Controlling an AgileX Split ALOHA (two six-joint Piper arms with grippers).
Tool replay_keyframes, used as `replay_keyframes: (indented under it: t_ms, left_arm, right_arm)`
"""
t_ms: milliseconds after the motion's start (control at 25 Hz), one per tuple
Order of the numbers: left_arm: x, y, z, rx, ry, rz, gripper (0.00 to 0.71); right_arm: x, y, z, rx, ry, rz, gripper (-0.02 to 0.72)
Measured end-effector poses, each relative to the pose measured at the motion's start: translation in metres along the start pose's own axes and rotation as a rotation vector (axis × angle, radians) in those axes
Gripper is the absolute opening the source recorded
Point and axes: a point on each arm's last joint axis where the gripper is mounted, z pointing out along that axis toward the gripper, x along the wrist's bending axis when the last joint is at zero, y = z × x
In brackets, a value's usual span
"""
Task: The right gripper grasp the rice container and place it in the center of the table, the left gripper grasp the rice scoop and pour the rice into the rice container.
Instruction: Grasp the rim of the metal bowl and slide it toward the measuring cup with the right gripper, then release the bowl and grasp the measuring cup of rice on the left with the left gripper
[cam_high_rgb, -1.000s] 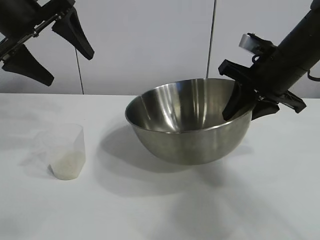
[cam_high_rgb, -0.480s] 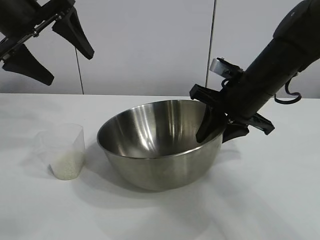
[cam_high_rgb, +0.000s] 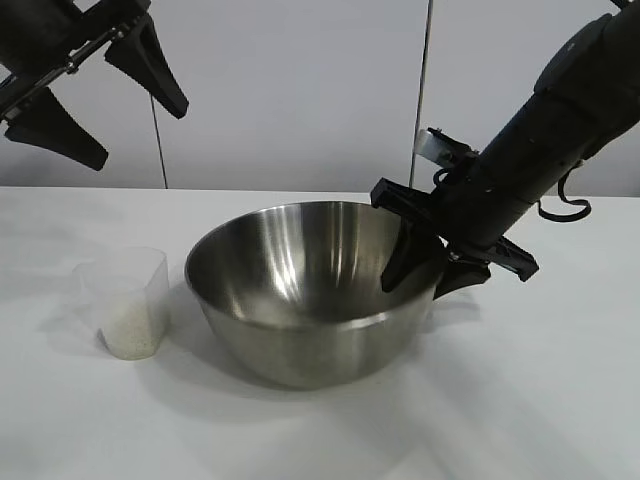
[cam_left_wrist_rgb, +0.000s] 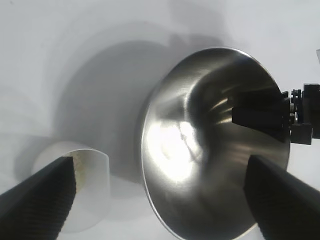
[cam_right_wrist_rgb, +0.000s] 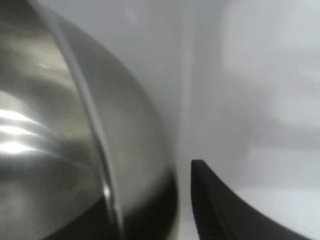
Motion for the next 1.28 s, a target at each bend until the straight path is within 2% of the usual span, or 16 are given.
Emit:
replay_keyframes:
  t_ms: [40, 160, 360, 520, 720, 840, 960, 1120, 1280]
  left_arm:
    - [0.000, 0.000, 0.000, 0.000, 0.000, 0.000, 0.657]
    - [0.000, 0.000, 0.000, 0.000, 0.000, 0.000, 0.657]
    - [0.000, 0.000, 0.000, -0.001, 0.000, 0.000, 0.657]
    - [0.000, 0.000, 0.000, -0.003, 0.001, 0.000, 0.657]
    - [0.000, 0.000, 0.000, -0.003, 0.001, 0.000, 0.657]
    - [0.000, 0.000, 0.000, -0.004, 0.001, 0.000, 0.657]
    - [0.000, 0.000, 0.000, -0.005, 0.001, 0.000, 0.657]
    - [0.000, 0.000, 0.000, -0.005, 0.001, 0.000, 0.657]
    - [0.000, 0.000, 0.000, -0.005, 0.001, 0.000, 0.657]
  right_arm:
    - [0.002, 0.002, -0.002, -0.003, 0.002, -0.009, 0.573]
    - [0.009, 0.009, -0.015, -0.033, 0.004, -0.041, 0.659]
    - [0.023, 0.021, -0.041, -0.063, 0.011, -0.070, 0.684]
    - [0.031, 0.030, -0.057, -0.045, -0.020, -0.117, 0.684]
    - [0.038, 0.043, -0.093, -0.034, -0.149, -0.234, 0.684]
    - [0.037, 0.053, -0.118, -0.050, -0.234, -0.250, 0.683]
    - [0.014, 0.064, -0.147, -0.081, -0.285, -0.193, 0.674]
    - [-0.046, 0.069, -0.193, -0.112, -0.349, -0.052, 0.671]
    - [-0.090, 0.061, -0.221, -0.120, -0.380, 0.052, 0.671]
